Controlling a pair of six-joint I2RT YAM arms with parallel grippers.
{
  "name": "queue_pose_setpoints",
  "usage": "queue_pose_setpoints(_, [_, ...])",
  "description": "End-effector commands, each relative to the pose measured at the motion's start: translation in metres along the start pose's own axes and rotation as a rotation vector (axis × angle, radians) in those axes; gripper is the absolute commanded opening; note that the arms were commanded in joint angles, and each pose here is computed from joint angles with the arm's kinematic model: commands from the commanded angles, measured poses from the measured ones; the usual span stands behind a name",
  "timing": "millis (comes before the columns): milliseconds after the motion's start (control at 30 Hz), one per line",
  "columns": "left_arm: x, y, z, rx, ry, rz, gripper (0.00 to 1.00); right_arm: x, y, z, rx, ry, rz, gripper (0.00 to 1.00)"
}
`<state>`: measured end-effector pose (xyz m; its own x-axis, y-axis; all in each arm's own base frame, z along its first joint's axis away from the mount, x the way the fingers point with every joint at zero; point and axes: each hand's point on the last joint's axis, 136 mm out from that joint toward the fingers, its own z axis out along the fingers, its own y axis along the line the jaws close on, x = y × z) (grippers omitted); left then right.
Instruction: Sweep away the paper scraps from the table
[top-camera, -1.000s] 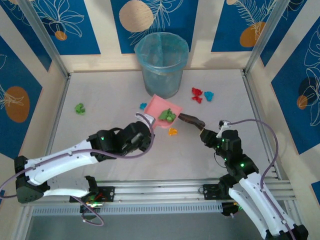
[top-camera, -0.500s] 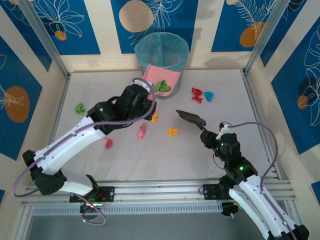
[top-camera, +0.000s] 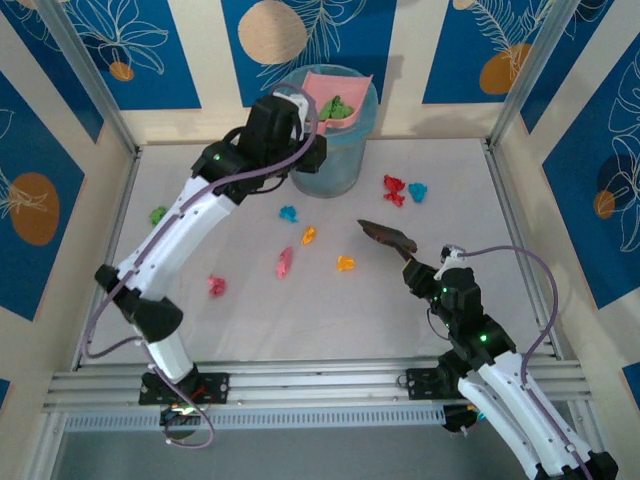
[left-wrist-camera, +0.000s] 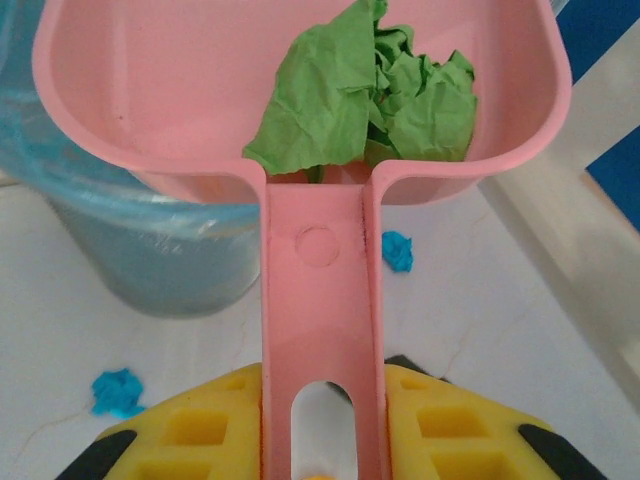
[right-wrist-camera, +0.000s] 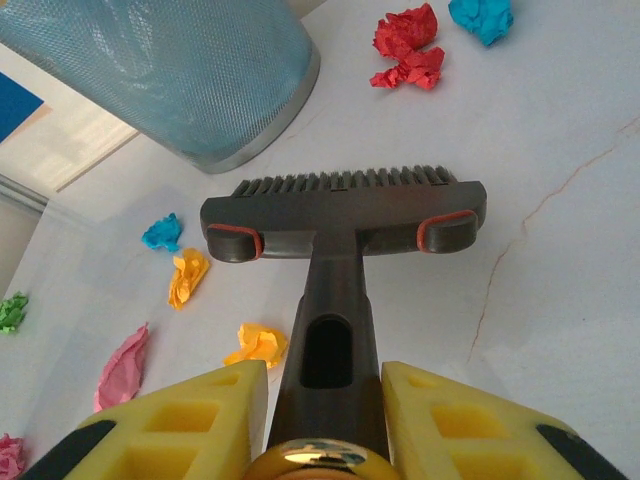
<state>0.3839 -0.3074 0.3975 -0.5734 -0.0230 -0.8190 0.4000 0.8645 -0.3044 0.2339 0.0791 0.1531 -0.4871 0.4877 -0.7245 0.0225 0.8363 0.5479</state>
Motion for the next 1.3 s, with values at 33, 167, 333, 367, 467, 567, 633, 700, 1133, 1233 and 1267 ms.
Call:
queue_pose_setpoints(33, [-0.008, -0.012, 0.020, 0.166, 0.062, -0.120, 0.00, -0.012, 0.005, -0.002, -0.018, -0.061, 0.010, 0.00])
queue_pose_setpoints(167, [-0.023, -0.008, 0.036, 0.248, 0.068, -0.246, 0.00, -0.013, 0.005, -0.002, -0.018, -0.064, 0.006, 0.00])
queue_pose_setpoints(333, [-0.037, 0.011, 0.050, 0.284, 0.077, -0.428, 0.00, -0.013, 0.005, -0.001, -0.021, -0.065, 0.003, 0.00])
queue_pose_setpoints(367, [-0.039, 0.014, 0.055, 0.306, 0.083, -0.468, 0.00, -0.013, 0.005, -0.001, -0.021, -0.065, 0.002, 0.00])
queue_pose_setpoints(467, [-0.048, 0.018, 0.065, 0.372, 0.089, -0.561, 0.00, -0.013, 0.004, -0.001, -0.018, -0.066, 0.001, 0.00])
queue_pose_setpoints(567, [-0.055, 0.017, 0.070, 0.423, 0.085, -0.610, 0.00, -0.013, 0.004, -0.001, -0.013, -0.067, -0.001, 0.00])
queue_pose_setpoints(633, [-0.058, 0.016, 0.073, 0.450, 0.086, -0.634, 0.00, -0.014, 0.004, -0.002, -0.013, -0.070, -0.001, 0.00])
queue_pose_setpoints(700, [-0.061, 0.013, 0.074, 0.490, 0.088, -0.665, 0.00, -0.013, 0.003, -0.001, -0.011, -0.070, -0.001, 0.00])
queue_pose_setpoints(1133, [-0.067, 0.011, 0.072, 0.671, 0.059, -0.837, 0.00, -0.013, 0.001, 0.000, -0.004, -0.072, -0.004, 0.00])
queue_pose_setpoints(1233, [-0.069, 0.014, 0.070, 0.698, 0.036, -0.876, 0.00, -0.013, 0.001, 0.000, -0.003, -0.075, -0.005, 0.00])
queue_pose_setpoints(1267, [-0.071, 0.013, 0.069, 0.722, 0.019, -0.894, 0.00, -0.014, 0.001, 0.000, -0.002, -0.076, -0.006, 0.00])
